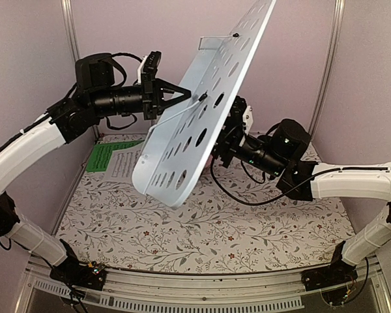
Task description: Set up the instrument practice props
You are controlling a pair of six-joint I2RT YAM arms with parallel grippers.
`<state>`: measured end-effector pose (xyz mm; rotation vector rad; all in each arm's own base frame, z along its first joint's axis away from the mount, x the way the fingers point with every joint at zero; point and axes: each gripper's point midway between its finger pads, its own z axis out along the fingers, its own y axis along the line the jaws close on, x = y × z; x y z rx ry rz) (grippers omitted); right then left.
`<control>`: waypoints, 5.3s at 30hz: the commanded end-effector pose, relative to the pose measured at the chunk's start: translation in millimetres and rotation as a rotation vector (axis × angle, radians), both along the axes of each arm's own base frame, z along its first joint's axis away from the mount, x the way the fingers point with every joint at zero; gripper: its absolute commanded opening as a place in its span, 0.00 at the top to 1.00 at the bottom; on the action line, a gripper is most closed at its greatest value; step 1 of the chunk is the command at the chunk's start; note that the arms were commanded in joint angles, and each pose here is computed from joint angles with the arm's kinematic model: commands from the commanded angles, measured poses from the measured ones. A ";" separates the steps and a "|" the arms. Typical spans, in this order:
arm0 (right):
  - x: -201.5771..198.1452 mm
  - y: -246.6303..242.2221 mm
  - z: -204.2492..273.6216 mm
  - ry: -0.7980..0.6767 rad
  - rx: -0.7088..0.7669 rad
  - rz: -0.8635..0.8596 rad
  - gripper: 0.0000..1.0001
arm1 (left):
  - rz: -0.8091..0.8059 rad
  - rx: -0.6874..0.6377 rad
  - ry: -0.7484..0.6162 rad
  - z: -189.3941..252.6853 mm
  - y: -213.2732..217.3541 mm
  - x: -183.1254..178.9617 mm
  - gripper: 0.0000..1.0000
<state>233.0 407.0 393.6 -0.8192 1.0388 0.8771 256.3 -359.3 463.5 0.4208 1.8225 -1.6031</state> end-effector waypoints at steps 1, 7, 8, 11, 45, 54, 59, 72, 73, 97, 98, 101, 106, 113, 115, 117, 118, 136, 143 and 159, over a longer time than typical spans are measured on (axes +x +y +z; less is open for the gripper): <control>6.0 1.0 18.7 -0.012 0.061 -0.038 0.66 | -0.002 -0.331 -0.273 119.6 38.2 -38.1 1.00; 8.1 -5.0 25.1 -0.005 0.085 -0.067 1.00 | 0.013 -0.324 -0.249 111.9 38.0 -31.2 1.00; 8.6 -6.6 26.3 -0.004 0.089 -0.074 1.00 | 0.018 -0.318 -0.243 109.2 38.0 -28.6 1.00; 6.1 -9.5 28.8 -0.008 0.089 -0.072 1.00 | 0.043 -0.310 -0.230 101.8 42.1 -20.3 1.00; 63.7 -92.5 148.7 0.186 0.228 -0.404 1.00 | 0.566 0.203 -0.433 -155.6 159.4 69.0 0.15; 36.5 -123.3 157.0 0.066 0.394 -0.327 1.00 | 0.465 0.246 -0.555 -214.8 112.1 38.1 0.27; 24.0 -134.4 155.7 0.010 0.477 -0.291 1.00 | 0.387 0.254 -0.577 -229.3 74.7 30.4 0.30; -3.8 -144.1 174.2 -0.061 0.620 -0.138 1.00 | 0.281 0.233 -0.678 -243.2 -10.5 21.3 0.35; -4.0 -144.0 174.6 -0.060 0.622 -0.133 1.00 | 0.289 0.240 -0.678 -244.3 -15.0 24.4 0.36; -4.8 -138.3 166.5 -0.024 0.638 -0.077 1.00 | 0.438 0.393 -0.674 -252.5 -80.8 38.8 0.38; -4.6 -138.4 165.7 -0.022 0.637 -0.078 1.00 | 0.454 0.405 -0.664 -254.2 -79.2 42.1 0.38; -3.9 -138.3 164.8 -0.009 0.636 -0.078 1.00 | 0.481 0.443 -0.658 -258.7 -78.4 48.3 0.39; 0.5 -137.0 160.2 0.034 0.642 -0.073 1.00 | 0.524 0.542 -0.722 -258.7 -80.5 61.9 0.38; 4.4 -133.9 155.6 0.074 0.641 -0.064 1.00 | 0.512 0.621 -0.855 -257.5 -87.9 67.5 0.44; 4.0 -135.0 157.3 0.072 0.642 -0.067 1.00 | 0.496 0.640 -0.885 -259.9 -89.4 66.4 0.49; 5.2 -134.3 157.9 0.072 0.631 -0.077 1.00 | 0.479 0.670 -0.914 -265.2 -88.7 65.7 0.54; 5.1 -134.3 159.6 0.071 0.627 -0.080 1.00 | 0.472 0.684 -0.927 -267.2 -88.2 65.4 0.56; 13.9 -140.1 188.2 0.016 0.562 -0.167 1.00 | 0.287 0.935 -1.155 -320.9 -61.2 56.3 0.95; 16.6 -147.6 217.0 -0.020 0.576 -0.184 1.00 | 0.240 0.989 -1.209 -332.8 -49.0 66.1 0.97; 33.8 -152.3 238.8 -0.026 0.552 -0.239 1.00 | 0.092 1.161 -1.240 -388.9 -4.5 76.9 0.98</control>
